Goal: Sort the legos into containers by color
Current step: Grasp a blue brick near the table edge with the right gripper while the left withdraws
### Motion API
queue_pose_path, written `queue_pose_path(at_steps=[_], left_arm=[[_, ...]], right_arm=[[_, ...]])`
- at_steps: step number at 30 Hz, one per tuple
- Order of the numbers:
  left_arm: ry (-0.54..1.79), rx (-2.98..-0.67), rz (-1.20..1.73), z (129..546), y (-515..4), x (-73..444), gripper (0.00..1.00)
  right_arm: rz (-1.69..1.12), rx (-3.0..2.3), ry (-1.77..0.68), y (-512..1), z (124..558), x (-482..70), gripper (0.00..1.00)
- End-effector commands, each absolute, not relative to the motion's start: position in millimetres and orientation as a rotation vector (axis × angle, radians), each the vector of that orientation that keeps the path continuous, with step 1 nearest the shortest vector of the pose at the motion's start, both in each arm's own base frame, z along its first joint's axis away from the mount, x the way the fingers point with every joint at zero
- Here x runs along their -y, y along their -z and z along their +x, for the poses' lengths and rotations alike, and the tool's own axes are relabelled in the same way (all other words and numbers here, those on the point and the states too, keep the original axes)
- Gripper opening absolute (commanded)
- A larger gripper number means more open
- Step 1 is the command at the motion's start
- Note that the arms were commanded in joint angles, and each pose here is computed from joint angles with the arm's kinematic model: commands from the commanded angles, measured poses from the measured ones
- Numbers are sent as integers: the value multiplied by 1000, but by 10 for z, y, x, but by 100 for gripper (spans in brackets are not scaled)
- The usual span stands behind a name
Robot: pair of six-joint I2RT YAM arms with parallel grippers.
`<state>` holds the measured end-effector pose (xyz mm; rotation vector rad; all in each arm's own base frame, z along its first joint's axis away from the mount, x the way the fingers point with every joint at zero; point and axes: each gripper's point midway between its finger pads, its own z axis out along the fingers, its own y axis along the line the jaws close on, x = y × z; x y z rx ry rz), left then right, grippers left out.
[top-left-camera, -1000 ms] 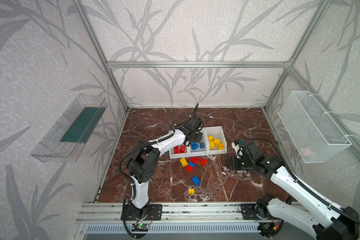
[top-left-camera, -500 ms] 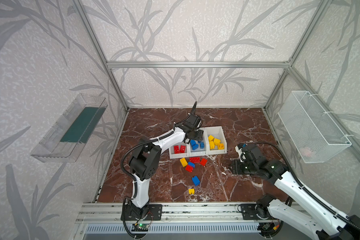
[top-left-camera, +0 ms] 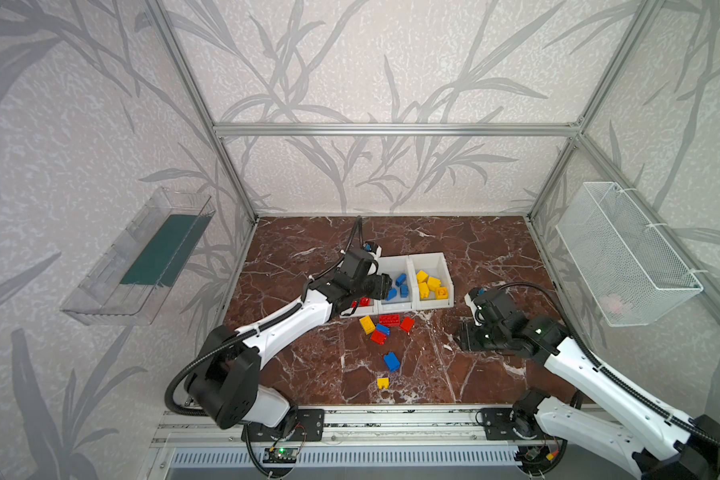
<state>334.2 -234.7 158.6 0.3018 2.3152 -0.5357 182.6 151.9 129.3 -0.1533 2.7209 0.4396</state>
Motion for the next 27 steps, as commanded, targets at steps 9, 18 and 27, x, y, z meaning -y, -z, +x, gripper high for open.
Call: queue_pose_path(at_steps=[9, 18, 27], left_arm=[[438, -2288, 83, 2829, -1467, 1658, 66], [359, -2252, -64, 2507, -1424, 1199, 67], [372, -2239, -133, 2367, -1380, 1068, 67]], right_arm=[[-379, -2737, -381, -1247, 1843, -2014, 59], [-714, -2740, -361, -1080, 1499, -2568, 59], [-862, -2755, -292, -826, 1416, -3076, 60]])
